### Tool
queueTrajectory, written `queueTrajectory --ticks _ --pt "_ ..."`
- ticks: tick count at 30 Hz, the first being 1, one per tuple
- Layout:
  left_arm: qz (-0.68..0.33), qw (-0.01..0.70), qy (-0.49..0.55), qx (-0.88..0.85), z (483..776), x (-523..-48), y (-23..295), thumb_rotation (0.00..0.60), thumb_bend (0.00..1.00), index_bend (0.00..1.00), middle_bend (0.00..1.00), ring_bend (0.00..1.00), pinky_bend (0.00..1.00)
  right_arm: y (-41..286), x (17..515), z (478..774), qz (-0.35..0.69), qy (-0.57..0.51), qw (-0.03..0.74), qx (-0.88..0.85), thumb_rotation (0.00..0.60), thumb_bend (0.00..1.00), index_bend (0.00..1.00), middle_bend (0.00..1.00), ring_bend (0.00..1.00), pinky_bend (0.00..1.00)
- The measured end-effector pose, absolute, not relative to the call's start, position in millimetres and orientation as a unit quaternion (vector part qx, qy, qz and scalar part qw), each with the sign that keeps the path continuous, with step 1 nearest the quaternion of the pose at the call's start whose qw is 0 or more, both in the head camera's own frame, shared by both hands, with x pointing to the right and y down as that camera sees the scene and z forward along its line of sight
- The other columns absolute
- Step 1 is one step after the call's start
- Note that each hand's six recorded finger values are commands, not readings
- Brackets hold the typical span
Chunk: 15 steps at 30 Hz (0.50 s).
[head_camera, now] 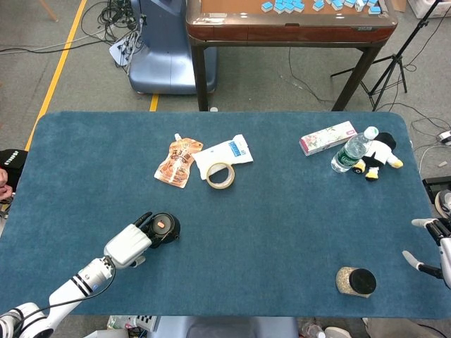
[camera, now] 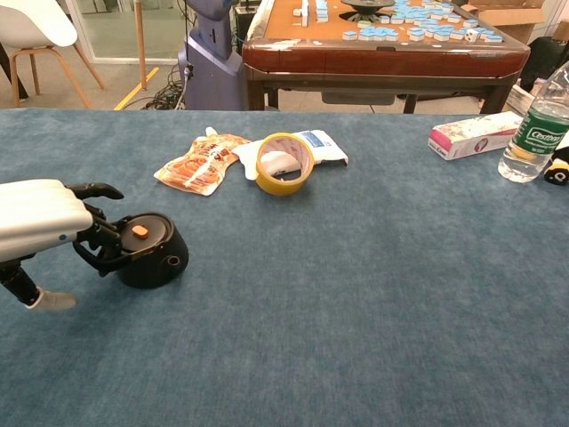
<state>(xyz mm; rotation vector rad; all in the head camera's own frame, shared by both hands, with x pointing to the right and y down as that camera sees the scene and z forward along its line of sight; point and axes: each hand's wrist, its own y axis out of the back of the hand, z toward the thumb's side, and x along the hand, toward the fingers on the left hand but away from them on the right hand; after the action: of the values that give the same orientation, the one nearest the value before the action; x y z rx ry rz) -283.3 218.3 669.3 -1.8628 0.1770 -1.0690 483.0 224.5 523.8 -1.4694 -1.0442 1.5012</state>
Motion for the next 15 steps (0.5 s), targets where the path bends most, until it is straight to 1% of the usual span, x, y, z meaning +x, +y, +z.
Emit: queueTrajectory --ticks 15 --pt "-0.442 0.467 0.068 -0.763 677.7 -284.1 223.4 0.600 0.19 0.50 0.48 0.39 0.04 226.3 484.7 524.9 0.593 -0.410 0.383 -0.577 0.600 0.17 0.33 0.37 0.25 0.28"
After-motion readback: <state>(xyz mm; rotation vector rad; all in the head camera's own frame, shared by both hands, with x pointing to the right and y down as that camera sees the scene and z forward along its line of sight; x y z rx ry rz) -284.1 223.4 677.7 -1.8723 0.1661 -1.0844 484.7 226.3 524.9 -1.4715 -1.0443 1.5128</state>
